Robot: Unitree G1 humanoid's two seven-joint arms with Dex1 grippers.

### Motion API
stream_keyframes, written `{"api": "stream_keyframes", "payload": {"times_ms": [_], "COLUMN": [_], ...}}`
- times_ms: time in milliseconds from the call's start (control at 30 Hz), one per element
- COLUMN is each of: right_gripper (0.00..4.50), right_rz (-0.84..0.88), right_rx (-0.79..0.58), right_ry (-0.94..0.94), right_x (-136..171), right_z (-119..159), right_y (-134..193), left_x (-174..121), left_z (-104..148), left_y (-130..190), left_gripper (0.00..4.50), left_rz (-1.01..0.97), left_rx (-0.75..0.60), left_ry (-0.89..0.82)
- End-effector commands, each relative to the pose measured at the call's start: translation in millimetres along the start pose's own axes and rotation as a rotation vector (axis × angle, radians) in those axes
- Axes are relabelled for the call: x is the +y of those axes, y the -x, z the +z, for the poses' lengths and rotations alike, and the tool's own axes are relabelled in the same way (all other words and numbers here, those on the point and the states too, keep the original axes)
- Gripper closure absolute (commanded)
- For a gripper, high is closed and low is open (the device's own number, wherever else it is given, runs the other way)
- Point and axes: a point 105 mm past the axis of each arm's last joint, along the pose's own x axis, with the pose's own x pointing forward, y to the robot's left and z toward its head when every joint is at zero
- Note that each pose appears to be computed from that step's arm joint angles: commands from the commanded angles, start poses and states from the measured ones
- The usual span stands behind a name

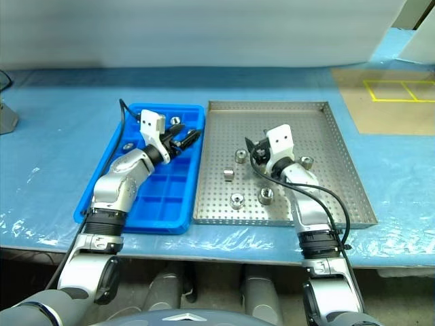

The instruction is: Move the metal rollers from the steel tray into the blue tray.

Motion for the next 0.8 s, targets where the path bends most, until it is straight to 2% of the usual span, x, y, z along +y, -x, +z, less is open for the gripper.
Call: {"api": "stream_keyframes", "payload": {"times_ms": [33,400,667,800], "right_gripper": [1.41,1.41,1.41,1.41], "right_rz": [0.009,0.001,-0.013,-0.013], "right_rx": [-0.061,-0.064,-0.073,-0.08], "right_ry": [0.024,0.025,0.048,0.05], "right_x": [2.4,1.2,-11.1,-12.0], "right_z": [17.0,18.0,25.3,28.7], "right_y": [1.6,1.9,7.7,10.8], "left_x": [-6.8,-6.3,-3.8,-2.7], "left_z": [14.7,17.8,45.5,51.2], "left_y": [0.6,-0.3,-9.2,-12.2], "left_gripper": [0.82,0.82,0.82,0.82], "left_rz": [-0.029,-0.03,-0.09,-0.115], "left_rx": [-0.05,-0.055,-0.086,-0.085], "left_ry": [-0.02,-0.021,-0.116,-0.145]}}
